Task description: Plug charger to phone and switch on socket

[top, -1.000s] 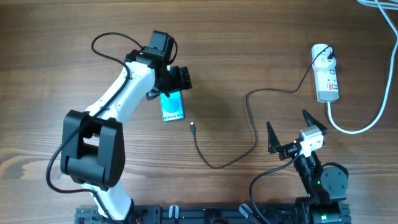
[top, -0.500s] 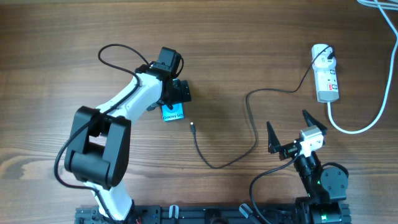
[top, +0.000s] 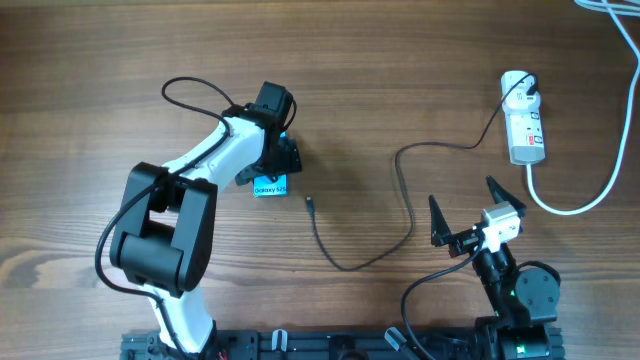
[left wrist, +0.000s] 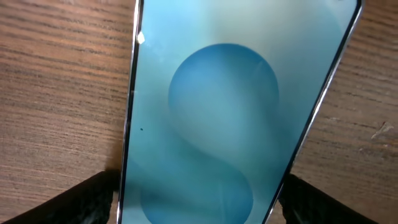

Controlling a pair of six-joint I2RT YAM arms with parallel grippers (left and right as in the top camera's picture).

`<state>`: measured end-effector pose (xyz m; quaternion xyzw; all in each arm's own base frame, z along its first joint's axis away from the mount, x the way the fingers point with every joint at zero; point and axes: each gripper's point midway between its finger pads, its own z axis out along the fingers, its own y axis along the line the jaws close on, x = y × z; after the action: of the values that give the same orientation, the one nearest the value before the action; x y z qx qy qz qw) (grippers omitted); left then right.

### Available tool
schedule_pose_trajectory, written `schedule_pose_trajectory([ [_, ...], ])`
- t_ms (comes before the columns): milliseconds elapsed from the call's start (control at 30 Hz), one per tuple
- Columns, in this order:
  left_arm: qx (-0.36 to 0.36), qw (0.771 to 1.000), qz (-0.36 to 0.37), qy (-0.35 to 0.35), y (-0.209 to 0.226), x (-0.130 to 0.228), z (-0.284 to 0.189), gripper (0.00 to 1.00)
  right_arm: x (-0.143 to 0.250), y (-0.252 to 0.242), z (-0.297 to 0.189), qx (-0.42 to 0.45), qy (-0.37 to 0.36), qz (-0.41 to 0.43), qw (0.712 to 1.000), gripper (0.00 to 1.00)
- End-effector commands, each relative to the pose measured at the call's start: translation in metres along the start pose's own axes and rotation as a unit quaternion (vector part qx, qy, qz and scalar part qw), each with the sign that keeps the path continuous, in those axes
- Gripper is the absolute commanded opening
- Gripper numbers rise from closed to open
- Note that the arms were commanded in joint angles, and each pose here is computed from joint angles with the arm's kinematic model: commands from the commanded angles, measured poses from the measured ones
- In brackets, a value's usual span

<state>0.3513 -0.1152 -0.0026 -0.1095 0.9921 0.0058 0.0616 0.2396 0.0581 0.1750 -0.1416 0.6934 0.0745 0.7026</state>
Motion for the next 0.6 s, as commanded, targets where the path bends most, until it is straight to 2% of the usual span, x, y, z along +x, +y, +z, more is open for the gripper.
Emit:
schedule_pose_trajectory([
  [0, -0.054, 0.998, -0.006, -0.042, 0.018, -0.016, 0.012, 0.98, -0.001, 0.0, 0.0, 0.002, -0.003, -0.005, 1.0, 1.0],
  [67, -0.054, 0.996, 0.001, -0.064, 0.016, -0.027, 0.011, 1.0, -0.001, 0.0, 0.0, 0.002, -0.003, -0.005, 1.0, 1.0],
  [167, -0.03, 0.998, 0.032, -0.051, 0.006, -0.023, 0.012, 1.0, -0.001, 0.0, 0.0, 0.002, -0.003, -0.005, 1.0, 1.0],
  [367, -0.011, 0.999, 0.034, -0.036, 0.0, -0.017, 0.013, 0.98, -0.001, 0.0, 0.0, 0.002, -0.003, -0.005, 1.0, 1.0],
  [467, 0.005, 0.997, 0.071, -0.027, -0.005, -0.014, 0.013, 0.97, -0.001, 0.0, 0.0, 0.002, -0.003, -0.005, 1.0, 1.0],
  [567, 0.023, 0.997, 0.073, -0.019, -0.012, -0.011, 0.013, 0.99, -0.001, 0.0, 0.0, 0.002, -0.003, -0.005, 1.0, 1.0],
])
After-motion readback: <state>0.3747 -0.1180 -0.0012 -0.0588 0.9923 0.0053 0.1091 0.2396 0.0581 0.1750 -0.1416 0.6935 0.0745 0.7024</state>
